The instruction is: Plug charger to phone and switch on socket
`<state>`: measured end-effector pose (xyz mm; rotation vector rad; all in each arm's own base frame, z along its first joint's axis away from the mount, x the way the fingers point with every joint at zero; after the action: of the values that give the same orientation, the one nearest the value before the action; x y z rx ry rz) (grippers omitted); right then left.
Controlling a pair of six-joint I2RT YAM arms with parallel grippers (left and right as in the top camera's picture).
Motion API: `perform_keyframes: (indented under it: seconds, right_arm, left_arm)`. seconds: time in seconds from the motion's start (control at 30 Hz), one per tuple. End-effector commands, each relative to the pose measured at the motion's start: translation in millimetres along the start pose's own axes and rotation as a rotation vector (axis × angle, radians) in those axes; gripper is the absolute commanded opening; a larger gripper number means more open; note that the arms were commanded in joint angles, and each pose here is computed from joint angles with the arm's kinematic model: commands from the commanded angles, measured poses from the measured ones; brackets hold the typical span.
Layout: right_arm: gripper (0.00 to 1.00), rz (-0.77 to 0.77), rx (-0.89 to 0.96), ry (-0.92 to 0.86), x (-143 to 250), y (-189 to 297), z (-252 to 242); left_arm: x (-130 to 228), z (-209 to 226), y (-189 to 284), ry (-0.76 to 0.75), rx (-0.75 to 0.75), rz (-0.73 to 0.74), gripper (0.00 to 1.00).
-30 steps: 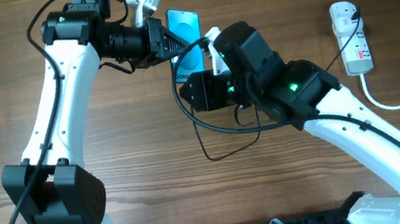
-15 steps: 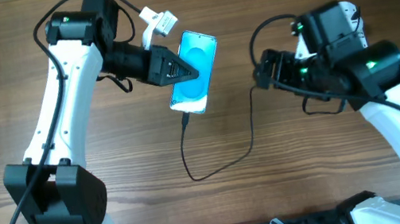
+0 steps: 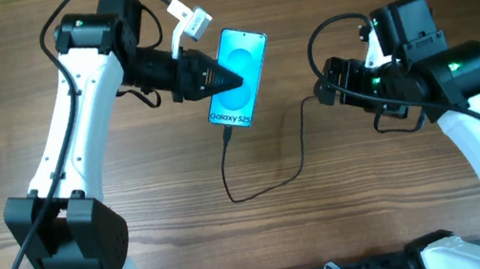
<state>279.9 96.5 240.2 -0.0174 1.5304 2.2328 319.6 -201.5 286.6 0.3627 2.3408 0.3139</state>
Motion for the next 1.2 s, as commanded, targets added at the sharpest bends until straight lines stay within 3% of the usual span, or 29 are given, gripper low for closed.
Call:
perform_keyframes:
  seconds: [0.0,0.13,0.37,0.53,0.63,0.83,1.17]
  right_arm:
    - [1.00,0.004,-0.022,0.013,-2,1,5]
    - [1.00,0.002,-0.023,0.011,-3,1,5]
    - [1.00,0.002,-0.023,0.012,-3,1,5]
    - [1.00,-0.004,-0.027,0.014,-4,1,6]
    - [1.00,-0.004,-0.027,0.013,-4,1,6]
    - [1.00,-0.003,-0.027,0.013,-4,0,6]
    - [1.00,-0.003,-0.026,0.013,-4,0,6]
  left_arm:
    - [-6,23,2,0.173,-0.128,0.012,0.04]
    - [3,76,6,0.472,-0.399,0.031,0.04]
    - [33,132,-36,0.673,-0.516,0.040,0.04]
    - [50,146,-64,0.671,-0.517,0.056,0.04]
    - [65,169,-61,0.727,-0.637,0.035,0.04]
    - [93,192,-94,0.761,-0.617,0.109,0.05]
    - [92,213,-103,0.712,-0.647,0.084,0.09]
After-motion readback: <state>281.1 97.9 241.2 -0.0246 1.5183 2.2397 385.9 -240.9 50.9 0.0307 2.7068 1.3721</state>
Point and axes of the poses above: each gripper's point midway between its finger pads, its own y axis back along the fingers, its own z axis along the line the jaws close on, x = y × z, the point moved 3 cm from there along y, back along the fingers, and after that the axes turned 3 degrees about -y, right-handed, at the moved point
